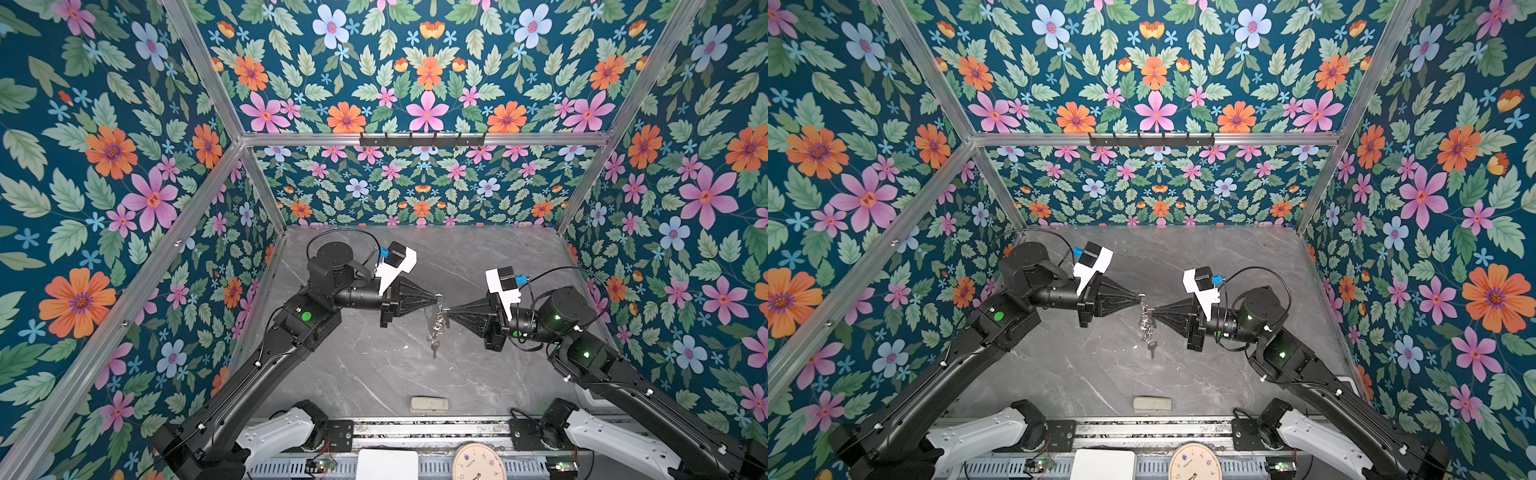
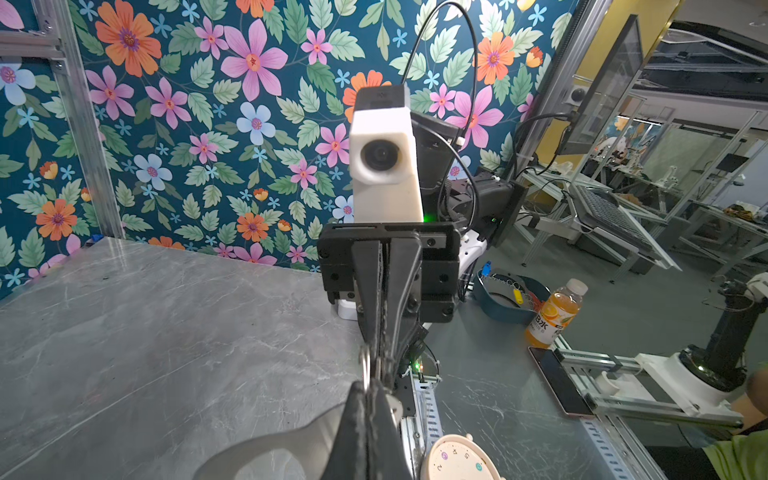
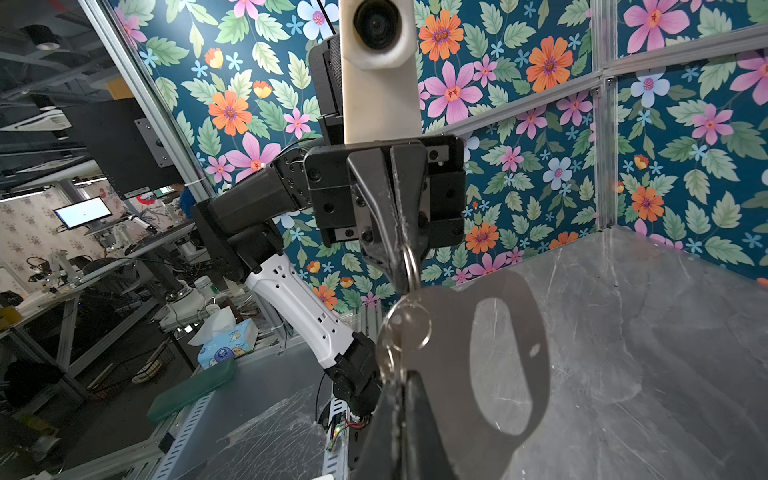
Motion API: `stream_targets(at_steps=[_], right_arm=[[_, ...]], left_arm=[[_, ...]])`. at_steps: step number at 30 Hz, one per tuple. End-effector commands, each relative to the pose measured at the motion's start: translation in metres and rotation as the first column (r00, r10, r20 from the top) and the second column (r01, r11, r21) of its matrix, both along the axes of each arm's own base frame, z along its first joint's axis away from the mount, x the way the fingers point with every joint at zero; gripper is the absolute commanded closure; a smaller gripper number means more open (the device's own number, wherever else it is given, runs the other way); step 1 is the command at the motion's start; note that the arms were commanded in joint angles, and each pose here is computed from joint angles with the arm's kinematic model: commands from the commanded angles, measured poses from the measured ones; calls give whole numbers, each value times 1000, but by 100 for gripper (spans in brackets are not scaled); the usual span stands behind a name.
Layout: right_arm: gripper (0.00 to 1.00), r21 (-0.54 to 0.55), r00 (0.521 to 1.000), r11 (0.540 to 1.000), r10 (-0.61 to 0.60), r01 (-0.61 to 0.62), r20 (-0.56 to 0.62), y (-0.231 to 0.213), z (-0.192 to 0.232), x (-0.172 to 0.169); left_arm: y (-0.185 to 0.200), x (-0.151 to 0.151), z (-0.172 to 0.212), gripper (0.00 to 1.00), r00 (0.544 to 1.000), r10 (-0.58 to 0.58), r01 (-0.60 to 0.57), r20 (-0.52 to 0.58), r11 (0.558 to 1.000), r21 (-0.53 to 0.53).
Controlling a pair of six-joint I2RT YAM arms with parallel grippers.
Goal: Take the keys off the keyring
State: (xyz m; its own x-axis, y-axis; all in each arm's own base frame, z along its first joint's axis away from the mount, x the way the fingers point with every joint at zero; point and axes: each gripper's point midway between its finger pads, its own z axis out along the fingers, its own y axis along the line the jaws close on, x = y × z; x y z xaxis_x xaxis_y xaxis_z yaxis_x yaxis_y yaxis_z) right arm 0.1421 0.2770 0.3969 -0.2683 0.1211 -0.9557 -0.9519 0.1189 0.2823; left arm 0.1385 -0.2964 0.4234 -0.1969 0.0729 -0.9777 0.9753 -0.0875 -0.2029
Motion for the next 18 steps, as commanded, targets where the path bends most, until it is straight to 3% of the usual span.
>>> stream_targets(at_steps=[1, 18], right_arm=[[100, 13, 1000, 1000, -19, 19, 2, -3, 3, 1], [100, 38, 999, 999, -25, 24, 27, -8, 9, -3]], left_arm=[[2, 1, 6, 100, 999, 18, -18, 40, 1000, -13], [2, 8, 1, 100, 998, 62, -62, 32, 998, 18]])
